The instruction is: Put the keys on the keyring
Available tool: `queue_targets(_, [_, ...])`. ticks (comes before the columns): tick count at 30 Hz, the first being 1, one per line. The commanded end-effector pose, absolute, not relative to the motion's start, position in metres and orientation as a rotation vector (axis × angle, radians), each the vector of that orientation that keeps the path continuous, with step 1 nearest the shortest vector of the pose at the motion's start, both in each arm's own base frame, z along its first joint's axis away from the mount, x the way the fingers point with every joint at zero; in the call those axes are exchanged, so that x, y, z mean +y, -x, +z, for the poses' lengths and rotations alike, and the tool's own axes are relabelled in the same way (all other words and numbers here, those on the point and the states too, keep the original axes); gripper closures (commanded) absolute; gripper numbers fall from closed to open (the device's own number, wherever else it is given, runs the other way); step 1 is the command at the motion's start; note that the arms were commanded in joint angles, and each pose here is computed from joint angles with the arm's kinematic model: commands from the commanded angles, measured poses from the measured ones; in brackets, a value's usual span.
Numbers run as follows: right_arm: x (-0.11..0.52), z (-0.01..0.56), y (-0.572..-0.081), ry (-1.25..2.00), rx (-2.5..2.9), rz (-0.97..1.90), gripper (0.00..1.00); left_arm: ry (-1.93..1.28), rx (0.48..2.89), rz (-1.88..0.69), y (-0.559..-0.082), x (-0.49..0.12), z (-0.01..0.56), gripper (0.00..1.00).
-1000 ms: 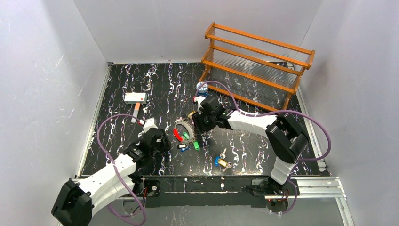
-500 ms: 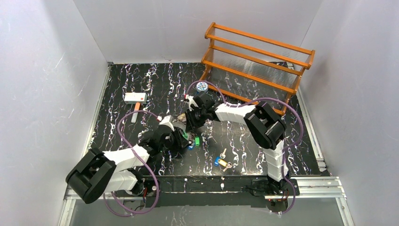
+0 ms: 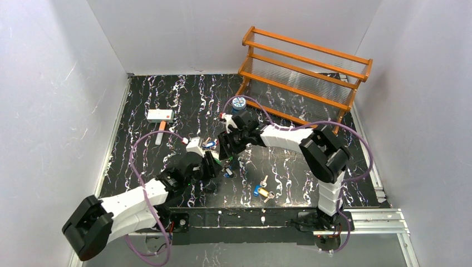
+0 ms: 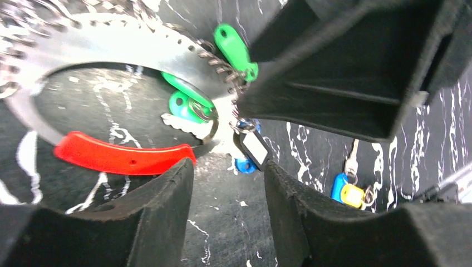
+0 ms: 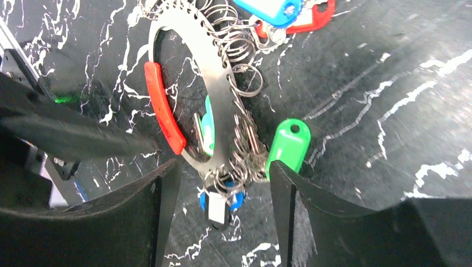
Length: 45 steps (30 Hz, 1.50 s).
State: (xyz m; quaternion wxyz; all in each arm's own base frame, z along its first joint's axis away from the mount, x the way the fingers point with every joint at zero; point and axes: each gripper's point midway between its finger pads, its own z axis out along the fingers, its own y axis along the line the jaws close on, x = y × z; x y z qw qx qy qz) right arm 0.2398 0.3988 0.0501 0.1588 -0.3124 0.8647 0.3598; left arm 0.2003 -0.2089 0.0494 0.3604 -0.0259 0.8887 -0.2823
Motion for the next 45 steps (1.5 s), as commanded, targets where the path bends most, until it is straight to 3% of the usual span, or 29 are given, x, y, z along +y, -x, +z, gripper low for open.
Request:
queue_targets(1, [0.384, 0.081, -0.251, 0.831, 2.389, 0.973, 0.32, 0.169, 2.268, -0.460, -0.210, -0.164, 0.055, 0.50])
queue_targets(9, [0.370, 0.073, -0.223, 0.910, 2.399, 1.033, 0.39, 0.194, 2.272, -0.400, -0.213, -0.156, 0.056, 0.47])
queue_targets(17, [0.382, 0.048, -0.167, 1.044, 2.436, 1.223, 0.56, 0.183, 2.286, -0.417, -0.215, -0.163, 0.052, 0.47])
queue_targets(20, [0.398, 0.053, -0.141, 1.141, 2.377, 1.304, 0.73, 0.181, 2.291, -0.421, -0.215, -0.164, 0.050, 0.47])
queue_targets(22, [0.405, 0.059, -0.125, 1.209, 2.317, 1.357, 0.78, 0.180, 2.301, -0.417, -0.213, -0.164, 0.047, 0.47])
queue_targets(27, [0.398, 0.073, -0.141, 1.133, 2.252, 1.277, 0.77, 0.185, 2.303, -0.417, -0.212, -0.162, 0.045, 0.47])
queue_targets(35, [0.379, 0.068, -0.197, 0.948, 2.326, 1.007, 0.51, 0.197, 2.278, -0.420, -0.212, -0.159, 0.052, 0.47])
queue_targets(38, [0.381, 0.055, -0.204, 0.977, 2.340, 0.957, 0.48, 0.200, 2.267, -0.413, -0.213, -0.157, 0.056, 0.46])
queue_targets(42, [0.384, 0.034, -0.188, 1.064, 2.389, 1.008, 0.51, 0.200, 2.268, -0.397, -0.212, -0.154, 0.058, 0.45])
queue_targets(45, [0.394, 0.034, -0.173, 1.114, 2.371, 1.124, 0.69, 0.203, 2.265, -0.383, -0.212, -0.152, 0.058, 0.44])
